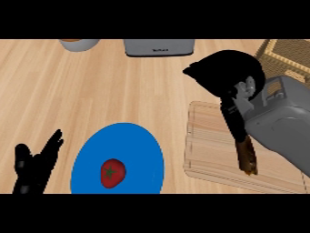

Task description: Pick the sweet potato from the cutting board and place it in the basket

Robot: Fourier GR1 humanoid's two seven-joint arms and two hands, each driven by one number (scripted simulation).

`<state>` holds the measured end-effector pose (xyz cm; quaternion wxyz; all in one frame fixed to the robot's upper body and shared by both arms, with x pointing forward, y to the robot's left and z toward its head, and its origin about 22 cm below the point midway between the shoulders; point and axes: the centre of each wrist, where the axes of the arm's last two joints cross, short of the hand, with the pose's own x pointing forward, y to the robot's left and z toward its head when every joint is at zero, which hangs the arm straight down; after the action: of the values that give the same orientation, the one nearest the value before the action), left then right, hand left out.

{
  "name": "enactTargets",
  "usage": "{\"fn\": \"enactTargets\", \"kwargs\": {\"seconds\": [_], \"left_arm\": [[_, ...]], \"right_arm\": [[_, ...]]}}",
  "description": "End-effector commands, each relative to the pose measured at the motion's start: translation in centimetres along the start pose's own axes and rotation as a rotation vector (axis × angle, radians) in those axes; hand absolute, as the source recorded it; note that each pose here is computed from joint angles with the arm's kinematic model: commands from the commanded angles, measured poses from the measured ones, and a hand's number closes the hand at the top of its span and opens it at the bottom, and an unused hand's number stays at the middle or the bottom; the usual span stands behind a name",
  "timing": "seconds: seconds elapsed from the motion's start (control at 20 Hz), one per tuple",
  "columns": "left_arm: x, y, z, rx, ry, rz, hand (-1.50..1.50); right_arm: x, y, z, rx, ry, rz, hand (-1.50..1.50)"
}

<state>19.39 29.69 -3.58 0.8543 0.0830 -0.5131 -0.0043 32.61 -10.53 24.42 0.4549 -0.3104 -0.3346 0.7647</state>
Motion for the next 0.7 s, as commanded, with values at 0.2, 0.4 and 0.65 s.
{"fn": "enactTargets", "kwargs": {"seconds": [0.2, 0.4, 0.65], "left_arm": [[-1.7, 0.2, -0.7, -0.007, 0.074, 0.005, 0.00], [-1.3, -0.3, -0.2, -0.010, 0.080, -0.009, 0.00], [-1.7, -1.2, -0.2, -0.017, 0.071, -0.008, 0.00]], "right_arm": [[0.2, 1.6, 0.1, 0.082, 0.131, 0.003, -1.50], [-0.9, 3.6, 1.1, 0.077, 0.134, -0.011, -1.50], [0.1, 7.3, 1.5, 0.064, 0.124, -0.042, -1.50]]}}
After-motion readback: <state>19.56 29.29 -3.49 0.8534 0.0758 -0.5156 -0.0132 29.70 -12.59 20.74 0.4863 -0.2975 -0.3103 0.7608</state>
